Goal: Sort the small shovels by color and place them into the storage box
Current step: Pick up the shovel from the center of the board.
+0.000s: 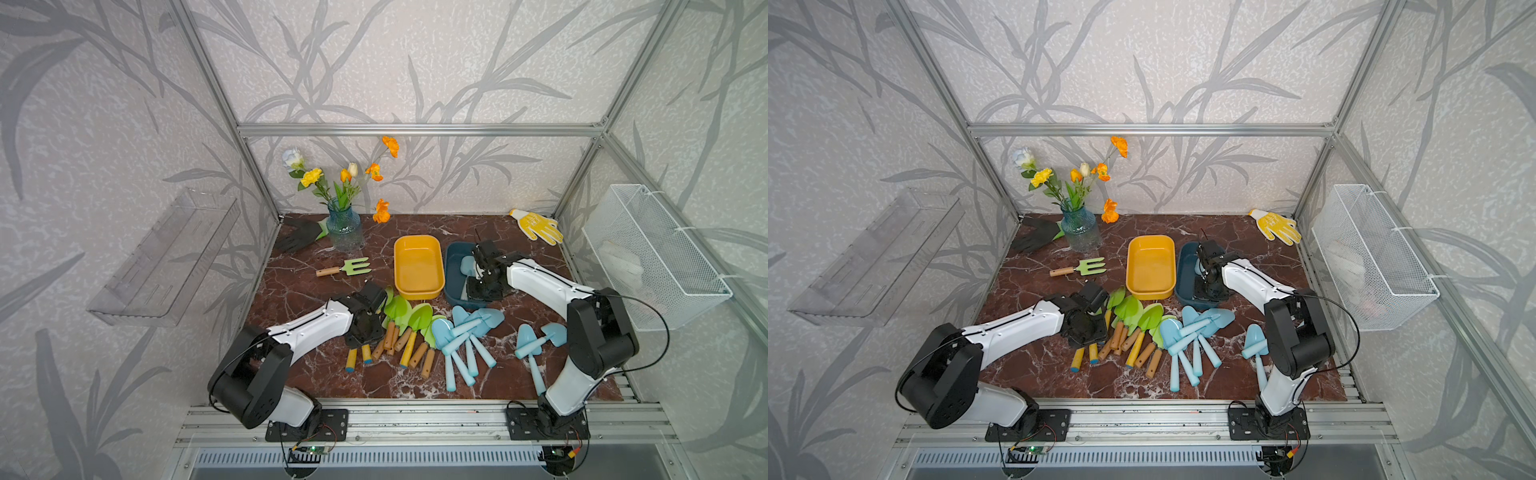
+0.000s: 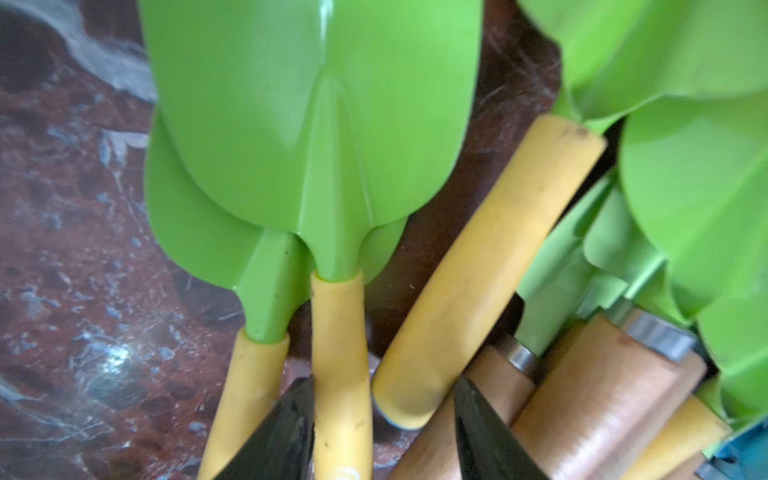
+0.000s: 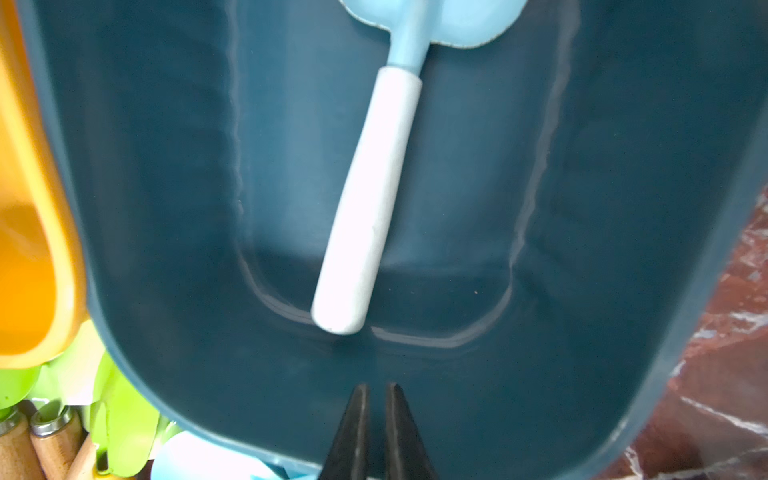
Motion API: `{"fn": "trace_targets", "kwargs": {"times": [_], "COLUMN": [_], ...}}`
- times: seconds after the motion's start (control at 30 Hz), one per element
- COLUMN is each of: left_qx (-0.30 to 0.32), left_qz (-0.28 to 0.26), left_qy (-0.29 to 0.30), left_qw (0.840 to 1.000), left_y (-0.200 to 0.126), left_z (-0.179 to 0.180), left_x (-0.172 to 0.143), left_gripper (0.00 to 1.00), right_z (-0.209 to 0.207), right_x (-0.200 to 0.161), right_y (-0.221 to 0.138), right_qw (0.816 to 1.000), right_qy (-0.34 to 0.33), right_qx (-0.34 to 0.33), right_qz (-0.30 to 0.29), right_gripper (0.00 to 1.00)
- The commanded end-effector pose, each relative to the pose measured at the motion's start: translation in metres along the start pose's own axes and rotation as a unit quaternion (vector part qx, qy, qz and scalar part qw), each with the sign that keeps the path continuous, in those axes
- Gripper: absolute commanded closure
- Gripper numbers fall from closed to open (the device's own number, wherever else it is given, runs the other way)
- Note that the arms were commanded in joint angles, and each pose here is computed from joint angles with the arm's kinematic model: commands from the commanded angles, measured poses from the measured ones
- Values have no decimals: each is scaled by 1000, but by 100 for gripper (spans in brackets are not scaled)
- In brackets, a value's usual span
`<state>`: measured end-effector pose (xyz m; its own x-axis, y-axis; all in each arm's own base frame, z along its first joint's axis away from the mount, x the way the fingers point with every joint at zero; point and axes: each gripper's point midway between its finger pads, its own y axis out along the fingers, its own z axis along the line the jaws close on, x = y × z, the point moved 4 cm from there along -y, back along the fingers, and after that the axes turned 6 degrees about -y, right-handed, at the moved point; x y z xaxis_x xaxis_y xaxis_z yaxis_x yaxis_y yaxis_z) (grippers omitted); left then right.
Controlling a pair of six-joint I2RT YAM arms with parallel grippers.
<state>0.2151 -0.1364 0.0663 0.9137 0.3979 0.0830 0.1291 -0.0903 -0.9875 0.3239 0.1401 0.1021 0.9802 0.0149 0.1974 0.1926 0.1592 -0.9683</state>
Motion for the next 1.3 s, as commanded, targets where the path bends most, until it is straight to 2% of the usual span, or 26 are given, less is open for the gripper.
{"fn": "trace_targets", "kwargs": {"times": [0.0, 0.23, 0.67, 0.77, 0.83, 1.0, 1.1, 1.27], "left_qx": [37, 63, 98, 102, 110, 126, 129, 111], "left_qz": [16, -7, 20, 26, 31, 37, 35, 12], "left_qy": [-13, -29, -23, -21, -19, -16, -11, 6], "left_qw": [999, 998, 995, 994, 993, 991, 991, 994], "left_y": [11, 0, -9, -11, -12, -12, -14, -35], "left_z": [17, 30, 45, 46, 48, 51, 49, 35], "left_x": [-7, -5, -18, -20, -21, -21, -18, -6], "left_gripper": [51, 51, 51, 64, 77, 92, 100, 100], "right_z": [-3, -4, -2, -3, -3, -2, -1, 2], "right_x": [-14, -16, -16, -16, -16, -14, -12, -7], "right_y": [4, 4, 7, 8, 8, 5, 2, -6], "right_qw": [1000, 1000, 1000, 1000, 1000, 1000, 1000, 1000], "right_qy": [-2, -3, 2, 1, 1, 2, 1, -2], "right_qx": [-7, -8, -2, -4, -4, -1, 1, 6], "right_qz": [24, 25, 29, 30, 31, 26, 22, 14], "right_gripper": [88, 89, 88, 88, 88, 88, 88, 88]}}
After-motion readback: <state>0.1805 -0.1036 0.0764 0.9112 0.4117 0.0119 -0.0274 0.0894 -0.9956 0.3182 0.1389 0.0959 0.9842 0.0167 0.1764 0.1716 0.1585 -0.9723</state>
